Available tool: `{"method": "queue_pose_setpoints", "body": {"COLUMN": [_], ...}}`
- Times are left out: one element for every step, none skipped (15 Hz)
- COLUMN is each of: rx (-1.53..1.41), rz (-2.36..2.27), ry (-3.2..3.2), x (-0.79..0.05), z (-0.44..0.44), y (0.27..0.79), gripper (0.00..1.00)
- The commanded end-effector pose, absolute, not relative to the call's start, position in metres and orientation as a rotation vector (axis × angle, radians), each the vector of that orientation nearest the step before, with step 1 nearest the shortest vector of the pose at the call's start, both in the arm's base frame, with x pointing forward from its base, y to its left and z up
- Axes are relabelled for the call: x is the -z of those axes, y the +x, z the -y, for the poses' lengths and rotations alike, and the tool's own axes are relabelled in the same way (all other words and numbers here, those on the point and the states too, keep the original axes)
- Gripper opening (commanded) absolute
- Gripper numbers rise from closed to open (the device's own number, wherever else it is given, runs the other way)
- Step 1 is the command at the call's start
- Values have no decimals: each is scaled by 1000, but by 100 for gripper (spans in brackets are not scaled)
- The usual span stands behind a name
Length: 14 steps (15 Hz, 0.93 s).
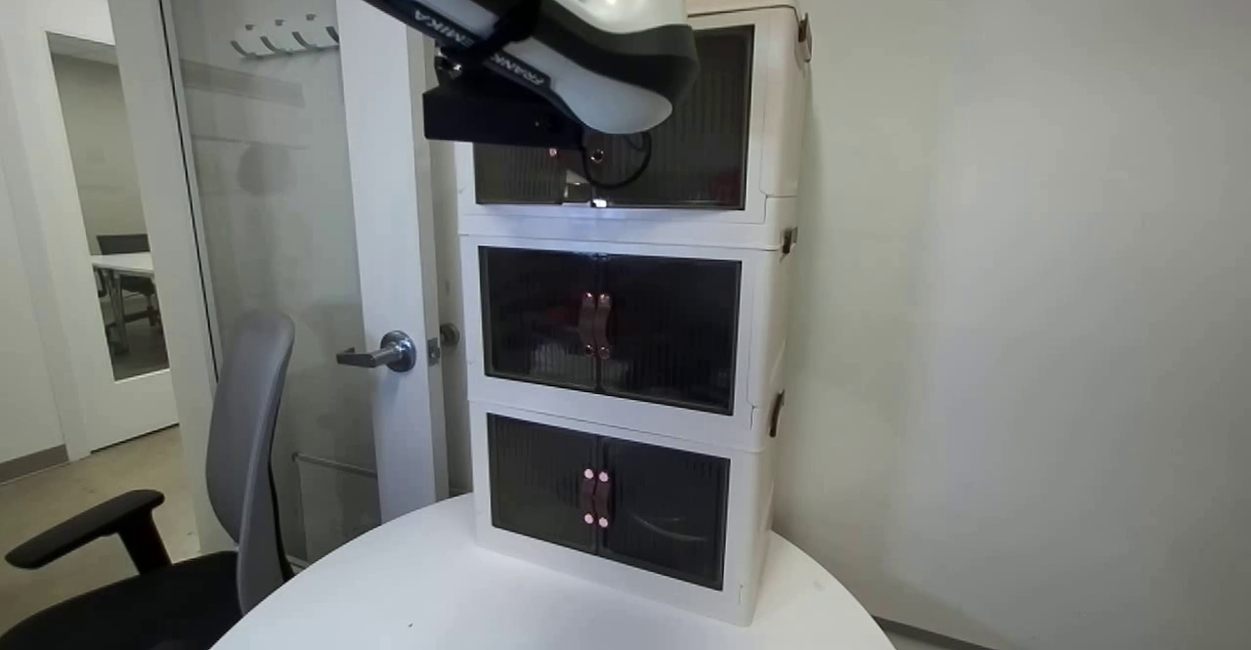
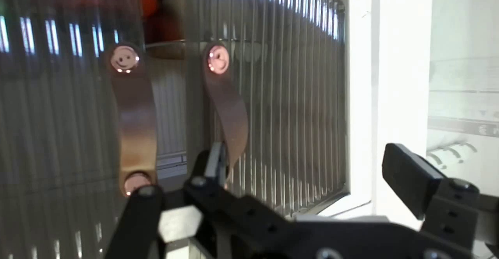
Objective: Open the doors of the topmost cabinet.
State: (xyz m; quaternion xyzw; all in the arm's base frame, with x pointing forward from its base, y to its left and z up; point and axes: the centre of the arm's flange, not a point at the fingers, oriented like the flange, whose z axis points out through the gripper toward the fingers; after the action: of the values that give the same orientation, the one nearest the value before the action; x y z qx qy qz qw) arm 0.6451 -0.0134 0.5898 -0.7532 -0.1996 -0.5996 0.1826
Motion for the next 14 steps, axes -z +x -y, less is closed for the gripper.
{"method": "queue_pose_setpoints", "body": {"rx": [1691, 1678, 1671, 1667, 1667, 1665, 1665, 1669, 1678, 1682, 1688, 1683, 1680, 1679], "rz": [599, 597, 590, 587, 575, 567, 542, 517, 464, 435, 401, 380, 353, 330], "ry": [-2061, -2061, -2064, -2061, -2065, -2067, -2073, -2075, -2083, -2084, -2091, -2097, -2101, -2113], "x": [-588, -586, -586, -587, -586, -587, -587, -591, -593, -594, -595, -597, -597, -595], "z": [4, 4, 4, 4, 3, 2, 0, -2, -3, -7, -11, -15, -21, -24], "y": [584, 578, 570, 564, 556, 549, 542, 535, 524, 518, 509, 503, 495, 489], "gripper": [100, 100, 100, 100, 100, 100, 100, 100, 100, 100, 100, 100, 100, 100]}}
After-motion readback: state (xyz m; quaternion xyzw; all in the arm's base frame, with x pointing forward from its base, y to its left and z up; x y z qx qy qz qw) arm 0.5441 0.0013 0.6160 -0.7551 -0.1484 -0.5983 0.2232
